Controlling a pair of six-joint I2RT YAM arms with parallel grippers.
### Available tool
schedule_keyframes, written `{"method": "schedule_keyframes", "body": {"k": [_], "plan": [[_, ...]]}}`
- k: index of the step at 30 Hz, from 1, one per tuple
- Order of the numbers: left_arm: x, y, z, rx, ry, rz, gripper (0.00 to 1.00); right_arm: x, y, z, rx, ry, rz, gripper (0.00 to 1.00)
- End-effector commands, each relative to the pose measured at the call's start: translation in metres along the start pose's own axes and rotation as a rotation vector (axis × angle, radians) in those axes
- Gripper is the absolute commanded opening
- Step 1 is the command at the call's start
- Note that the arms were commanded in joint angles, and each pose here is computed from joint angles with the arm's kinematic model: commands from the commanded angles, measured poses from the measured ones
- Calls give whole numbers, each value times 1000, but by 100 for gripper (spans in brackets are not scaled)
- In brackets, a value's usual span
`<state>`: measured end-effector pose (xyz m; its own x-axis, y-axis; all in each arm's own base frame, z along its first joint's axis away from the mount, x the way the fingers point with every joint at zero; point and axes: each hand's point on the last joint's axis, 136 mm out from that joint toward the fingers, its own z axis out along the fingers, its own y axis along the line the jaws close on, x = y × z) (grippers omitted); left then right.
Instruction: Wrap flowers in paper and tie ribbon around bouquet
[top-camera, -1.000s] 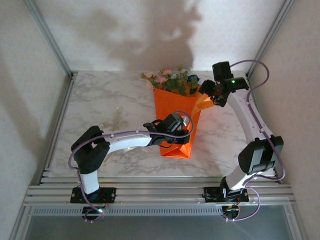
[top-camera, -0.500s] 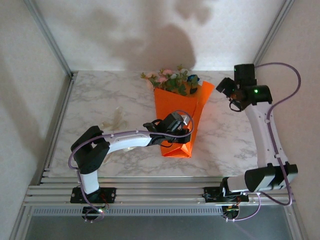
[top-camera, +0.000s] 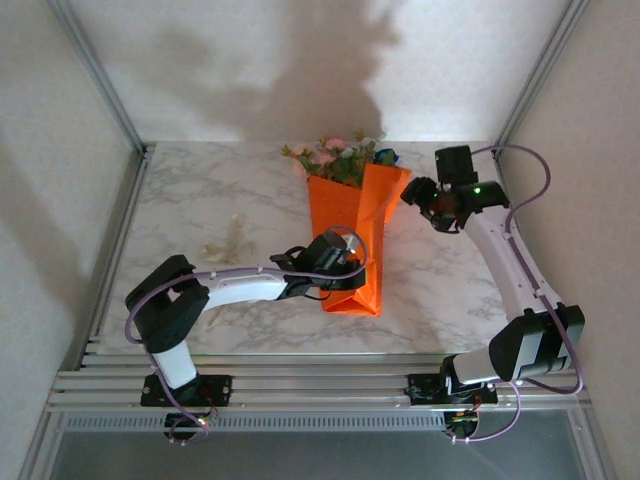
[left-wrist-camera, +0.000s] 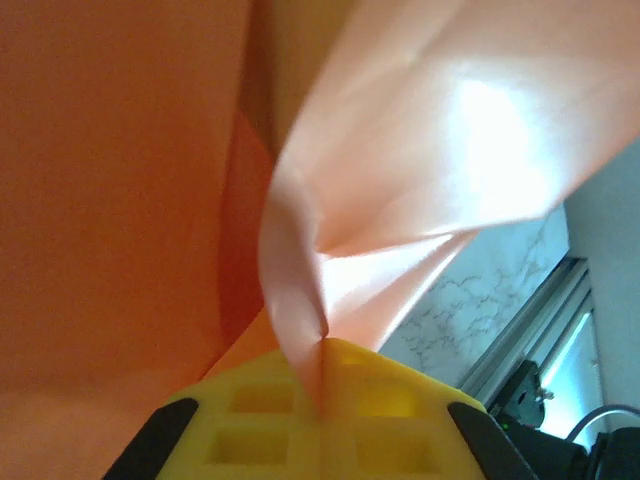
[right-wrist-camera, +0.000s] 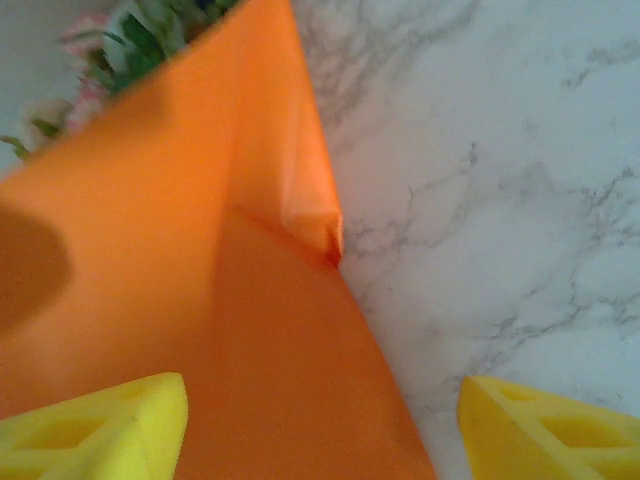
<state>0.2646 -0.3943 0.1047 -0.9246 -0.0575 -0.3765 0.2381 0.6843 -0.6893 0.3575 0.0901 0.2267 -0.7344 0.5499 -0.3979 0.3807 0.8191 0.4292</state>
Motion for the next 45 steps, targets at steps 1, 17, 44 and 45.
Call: {"method": "schedule_keyframes", "body": {"k": [1,17,44,45], "plan": [[-18,-13,-15,106,-69,-75,0,7,-8,0,-1,-27,31,70],[-16,2,-17,88,-28,-129,0,-21,-9,80,-84,-45,93,63],[-6,9,2,-88,163,81,0,-83,26,143,97,293,481,52],[-5,9,2,-92,167,88,0,-82,23,144,102,292,484,46]]}}
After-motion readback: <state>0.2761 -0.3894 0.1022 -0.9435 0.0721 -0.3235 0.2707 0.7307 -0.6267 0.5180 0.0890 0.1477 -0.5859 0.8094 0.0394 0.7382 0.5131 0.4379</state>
